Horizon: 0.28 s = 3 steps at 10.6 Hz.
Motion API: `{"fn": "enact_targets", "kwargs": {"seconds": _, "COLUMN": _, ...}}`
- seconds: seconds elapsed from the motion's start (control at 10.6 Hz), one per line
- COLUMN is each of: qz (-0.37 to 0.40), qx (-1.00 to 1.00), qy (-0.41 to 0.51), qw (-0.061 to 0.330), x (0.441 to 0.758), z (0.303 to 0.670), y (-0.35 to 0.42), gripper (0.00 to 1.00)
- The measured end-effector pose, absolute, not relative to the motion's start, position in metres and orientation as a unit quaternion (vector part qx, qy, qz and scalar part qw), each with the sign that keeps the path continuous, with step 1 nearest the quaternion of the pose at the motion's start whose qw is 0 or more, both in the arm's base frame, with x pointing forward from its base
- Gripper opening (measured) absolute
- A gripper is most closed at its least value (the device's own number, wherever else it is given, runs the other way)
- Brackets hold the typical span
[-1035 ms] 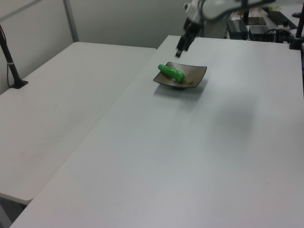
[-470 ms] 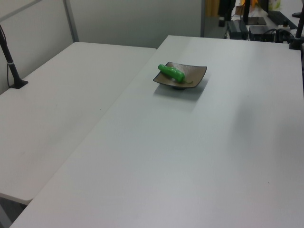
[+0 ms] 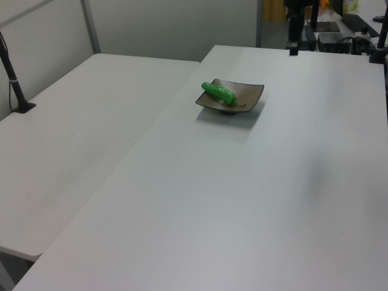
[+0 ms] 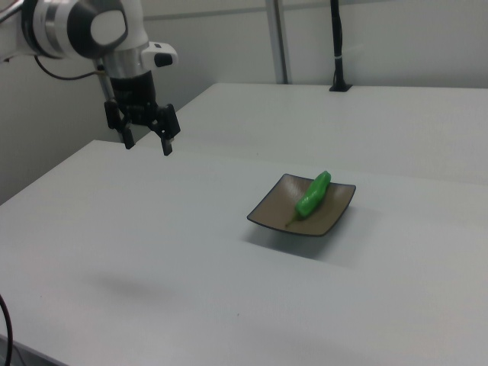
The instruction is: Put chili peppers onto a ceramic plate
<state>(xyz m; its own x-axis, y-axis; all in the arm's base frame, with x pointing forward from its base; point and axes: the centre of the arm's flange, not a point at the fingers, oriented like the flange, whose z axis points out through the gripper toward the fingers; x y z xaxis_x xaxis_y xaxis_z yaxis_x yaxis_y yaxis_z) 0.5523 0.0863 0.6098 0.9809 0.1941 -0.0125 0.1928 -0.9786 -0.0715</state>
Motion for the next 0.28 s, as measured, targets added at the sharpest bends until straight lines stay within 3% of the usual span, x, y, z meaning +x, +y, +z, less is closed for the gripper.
{"fn": "enact_targets", "kwargs": {"seconds": 0.28, "qz": -0.032, "qx": -0.993, "qy": -0.103, "qw": 0.037, "x": 0.565, "z": 0.587, "y": 0.099, "gripper": 1.0}}
